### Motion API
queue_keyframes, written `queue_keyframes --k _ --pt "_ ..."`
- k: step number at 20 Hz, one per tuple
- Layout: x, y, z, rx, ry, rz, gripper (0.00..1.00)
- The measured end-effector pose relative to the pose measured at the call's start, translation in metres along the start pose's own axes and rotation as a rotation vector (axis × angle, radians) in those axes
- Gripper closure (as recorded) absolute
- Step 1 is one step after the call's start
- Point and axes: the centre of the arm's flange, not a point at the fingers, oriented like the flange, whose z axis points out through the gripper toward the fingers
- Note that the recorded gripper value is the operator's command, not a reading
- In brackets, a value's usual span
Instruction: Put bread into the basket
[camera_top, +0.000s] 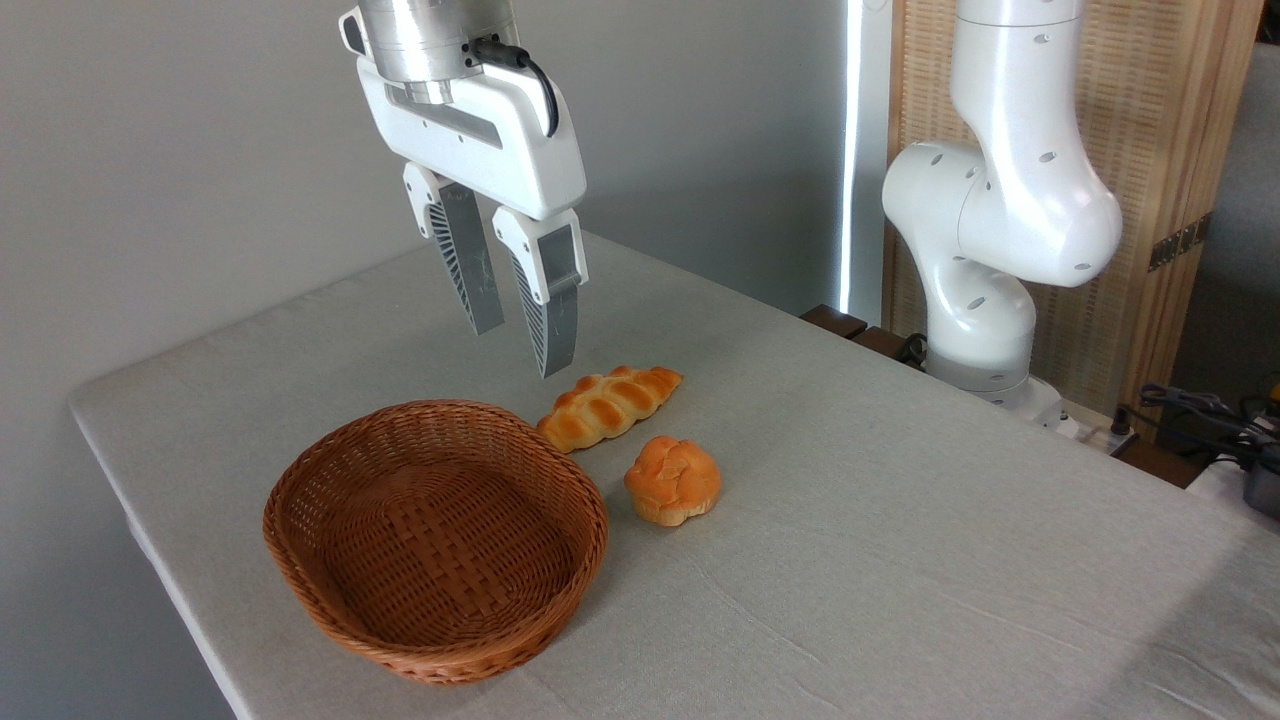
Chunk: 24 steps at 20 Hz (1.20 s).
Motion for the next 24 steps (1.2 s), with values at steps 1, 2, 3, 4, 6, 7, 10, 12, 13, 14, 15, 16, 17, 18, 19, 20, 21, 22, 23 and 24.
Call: queue_keyframes --k 1,2,3,4,6,7,10,12,13,14,15,16,17,18,19,20,21,22,23,24 --pt "0.0 0.0 0.0 0.0 0.0 0.0 0.0" --pt "0.001 0.001 0.0 0.0 0.0 0.002 0.0" --pt "0.001 0.001 0.0 0.0 -0.001 0.003 0.0" --pt "0.002 0.003 0.0 -0.001 -0.002 0.006 0.0" --pt "0.003 0.009 0.004 -0.012 -0.009 0.016 0.0" --pt "0.004 0.016 0.009 -0.022 -0.016 0.025 0.0" --pt "0.006 0.049 0.029 -0.087 -0.028 0.064 0.0" --pt "0.006 0.074 0.048 -0.127 -0.052 0.097 0.0" --pt "0.007 0.086 0.058 -0.137 -0.064 0.113 0.0" --pt "0.007 0.096 0.068 -0.142 -0.071 0.13 0.0" --pt "0.006 0.106 0.08 -0.142 -0.075 0.144 0.0" --pt "0.005 0.115 0.091 -0.142 -0.077 0.157 0.0" --pt "0.004 0.124 0.103 -0.139 -0.077 0.169 0.0" --pt "0.003 0.132 0.114 -0.135 -0.074 0.18 0.0" --pt "0.002 0.14 0.127 -0.129 -0.071 0.192 0.0" --pt "0.002 0.148 0.138 -0.123 -0.069 0.204 0.0" --pt "0.002 0.156 0.15 -0.115 -0.067 0.218 0.0" --pt "0.003 0.163 0.163 -0.108 -0.066 0.229 0.0" --pt "0.003 0.168 0.174 -0.103 -0.065 0.237 0.0" --pt "0.003 0.172 0.184 -0.096 -0.063 0.244 0.0"
